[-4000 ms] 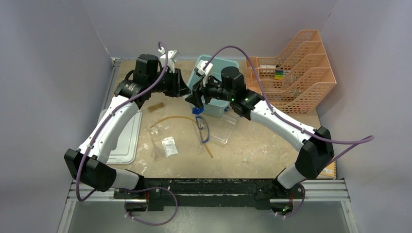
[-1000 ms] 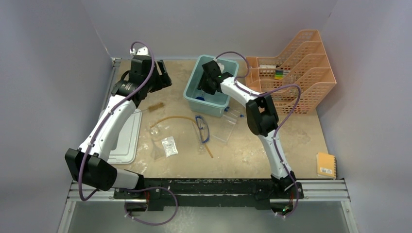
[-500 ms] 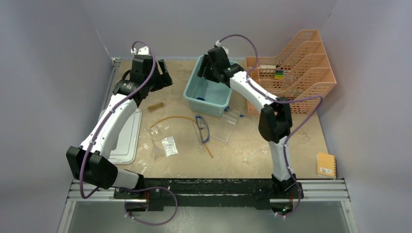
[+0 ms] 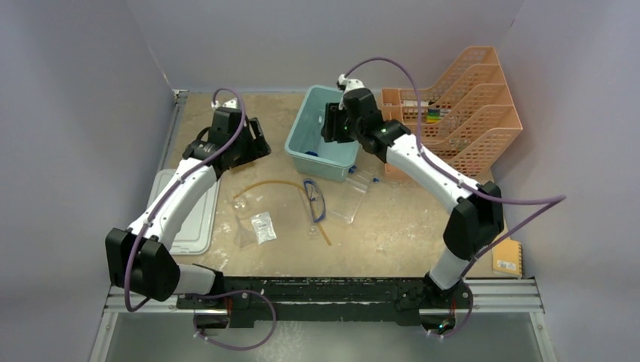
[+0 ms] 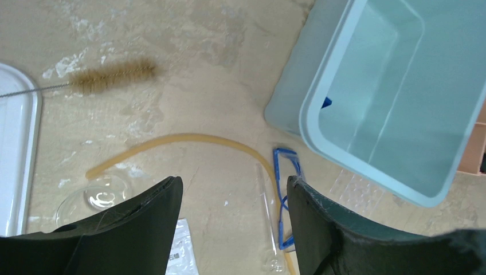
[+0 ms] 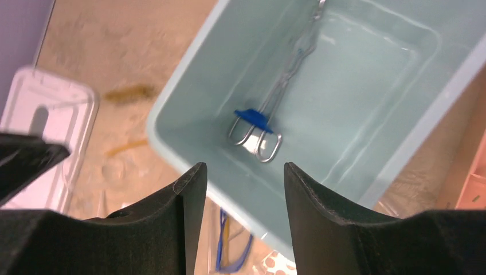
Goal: Organize the chemistry lab equipment
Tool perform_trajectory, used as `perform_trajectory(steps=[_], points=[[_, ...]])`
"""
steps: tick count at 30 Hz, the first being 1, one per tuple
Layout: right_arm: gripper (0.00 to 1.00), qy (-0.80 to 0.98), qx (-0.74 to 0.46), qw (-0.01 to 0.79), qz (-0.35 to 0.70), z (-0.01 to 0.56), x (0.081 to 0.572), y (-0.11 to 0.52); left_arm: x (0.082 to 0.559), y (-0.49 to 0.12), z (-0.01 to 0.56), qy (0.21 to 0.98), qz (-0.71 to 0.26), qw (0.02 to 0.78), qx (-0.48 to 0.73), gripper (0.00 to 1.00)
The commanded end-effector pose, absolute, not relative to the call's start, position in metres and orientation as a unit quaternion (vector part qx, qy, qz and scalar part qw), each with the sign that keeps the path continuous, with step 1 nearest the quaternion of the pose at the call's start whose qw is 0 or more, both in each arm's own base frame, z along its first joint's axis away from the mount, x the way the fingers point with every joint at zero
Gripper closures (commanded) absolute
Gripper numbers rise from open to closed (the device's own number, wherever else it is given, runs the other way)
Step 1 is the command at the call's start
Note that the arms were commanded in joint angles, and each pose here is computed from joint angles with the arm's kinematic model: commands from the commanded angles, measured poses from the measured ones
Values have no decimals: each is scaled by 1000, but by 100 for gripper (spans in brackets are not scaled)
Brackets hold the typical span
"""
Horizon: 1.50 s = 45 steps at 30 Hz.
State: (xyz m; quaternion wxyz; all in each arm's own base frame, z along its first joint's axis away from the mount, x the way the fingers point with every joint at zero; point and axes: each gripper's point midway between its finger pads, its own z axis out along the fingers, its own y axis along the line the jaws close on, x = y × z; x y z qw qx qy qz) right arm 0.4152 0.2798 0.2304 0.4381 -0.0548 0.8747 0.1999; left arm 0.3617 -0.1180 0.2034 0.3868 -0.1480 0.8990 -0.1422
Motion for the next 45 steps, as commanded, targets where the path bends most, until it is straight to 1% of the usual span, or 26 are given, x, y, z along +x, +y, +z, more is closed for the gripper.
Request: perform_trajectory(steps=[1, 3, 4, 7, 9, 12, 15, 17, 20, 22, 24, 27, 29, 34, 36, 38, 42, 45], points=[[47, 831, -190, 489, 186, 261, 368, 322, 360, -114, 221, 881, -151, 415, -170, 36], [51, 831, -221, 479, 176, 254, 348, 341, 361, -100, 228, 877, -118, 431, -180, 38], [54, 833, -231, 471, 175, 250, 340, 350, 362, -92, 235, 872, -101, 442, -183, 39], [68, 844, -251, 446, 160, 226, 316, 371, 361, -58, 261, 850, -24, 487, -199, 39], [71, 854, -260, 425, 151, 209, 302, 382, 356, -35, 279, 832, 26, 512, -213, 39], [70, 868, -262, 399, 135, 177, 285, 393, 347, -12, 303, 810, 75, 539, -220, 39], [67, 893, -242, 371, 86, 138, 279, 385, 336, 7, 318, 791, 116, 552, -235, 38], [62, 905, -219, 363, 38, 122, 277, 372, 330, 14, 322, 784, 132, 556, -243, 38], [60, 909, -205, 362, 8, 106, 277, 365, 327, 19, 319, 782, 144, 556, -244, 37], [62, 911, -207, 357, 6, 98, 277, 367, 325, 21, 318, 779, 147, 557, -248, 36], [69, 914, -205, 350, -4, 88, 276, 367, 324, 24, 319, 776, 155, 557, -251, 36], [73, 918, -200, 340, -26, 74, 277, 364, 322, 27, 320, 773, 165, 557, -256, 36], [73, 922, -196, 331, -36, 67, 275, 361, 321, 28, 319, 773, 165, 557, -255, 36], [67, 930, -208, 302, -22, 50, 265, 365, 321, 26, 317, 775, 161, 556, -252, 36], [66, 932, -212, 294, -13, 44, 262, 369, 322, 25, 318, 775, 159, 557, -251, 36], [68, 932, -218, 288, 1, 39, 260, 373, 322, 25, 317, 776, 157, 557, -250, 36], [76, 935, -223, 274, 11, 29, 256, 377, 324, 22, 316, 779, 151, 556, -247, 36], [77, 938, -219, 266, 15, 25, 256, 377, 325, 19, 315, 782, 142, 555, -246, 37]])
